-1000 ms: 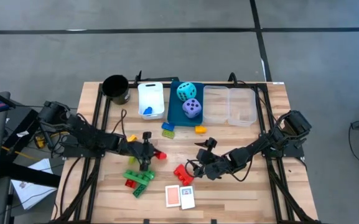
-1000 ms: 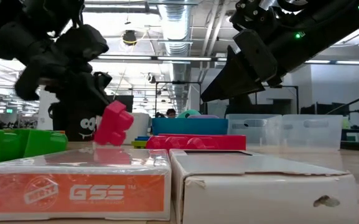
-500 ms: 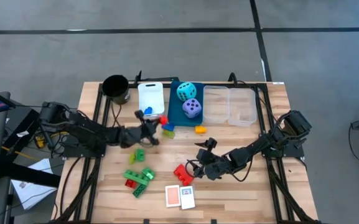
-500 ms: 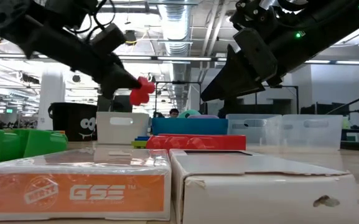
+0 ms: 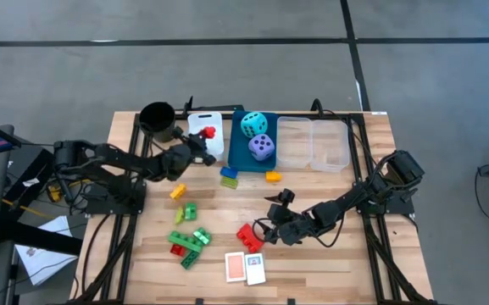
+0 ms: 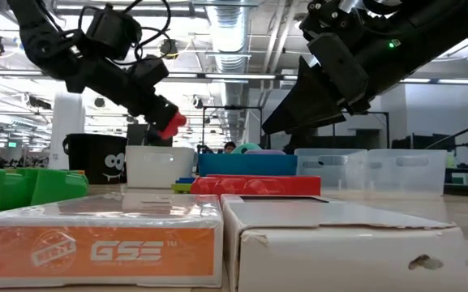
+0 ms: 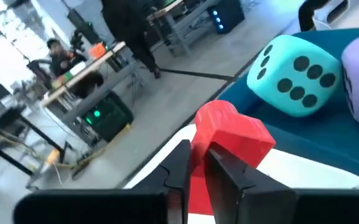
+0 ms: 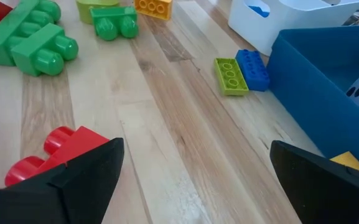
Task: Pick & Place Toys
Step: Put the top large red game piece into the white bin, then put the middle large green game piece into the white bin
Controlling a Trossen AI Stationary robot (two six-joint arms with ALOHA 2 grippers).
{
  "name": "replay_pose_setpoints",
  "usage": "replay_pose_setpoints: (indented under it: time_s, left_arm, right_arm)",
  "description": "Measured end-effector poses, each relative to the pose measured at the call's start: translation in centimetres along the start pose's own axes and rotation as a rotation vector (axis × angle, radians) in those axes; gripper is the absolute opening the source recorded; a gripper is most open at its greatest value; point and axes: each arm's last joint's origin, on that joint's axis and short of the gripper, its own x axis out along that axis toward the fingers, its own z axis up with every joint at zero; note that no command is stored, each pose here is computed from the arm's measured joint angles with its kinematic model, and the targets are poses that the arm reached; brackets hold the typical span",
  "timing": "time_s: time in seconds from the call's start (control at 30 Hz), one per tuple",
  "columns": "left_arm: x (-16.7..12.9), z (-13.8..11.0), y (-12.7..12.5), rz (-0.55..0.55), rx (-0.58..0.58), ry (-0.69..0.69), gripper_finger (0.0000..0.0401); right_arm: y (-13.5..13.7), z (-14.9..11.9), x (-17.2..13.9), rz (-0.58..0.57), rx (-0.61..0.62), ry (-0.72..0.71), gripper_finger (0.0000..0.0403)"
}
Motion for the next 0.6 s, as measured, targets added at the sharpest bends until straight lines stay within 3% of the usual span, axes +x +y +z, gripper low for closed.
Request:
replay_pose_setpoints:
  time_s: [0.23, 0.47, 0.6]
  left_arm:
    - [-0.08, 0.14, -0.57, -0.188, -0.011, -0.057, 0.0091]
    - [-0.08, 0.14, -0.56, -0.185, -0.008, -0.057, 0.0167]
    - [-0.04, 0.07, -0.34, -0.11, -0.008, -0.032, 0.0207]
  right_arm:
    - [0.0, 0.0, 0.0, 0.0, 0.0, 0.0, 0.0397]
    - [0.0, 0.0, 0.0, 0.0, 0.0, 0.0, 0.0397]
    - [0.0, 0.0, 0.0, 0.0, 0.0, 0.0, 0.0397]
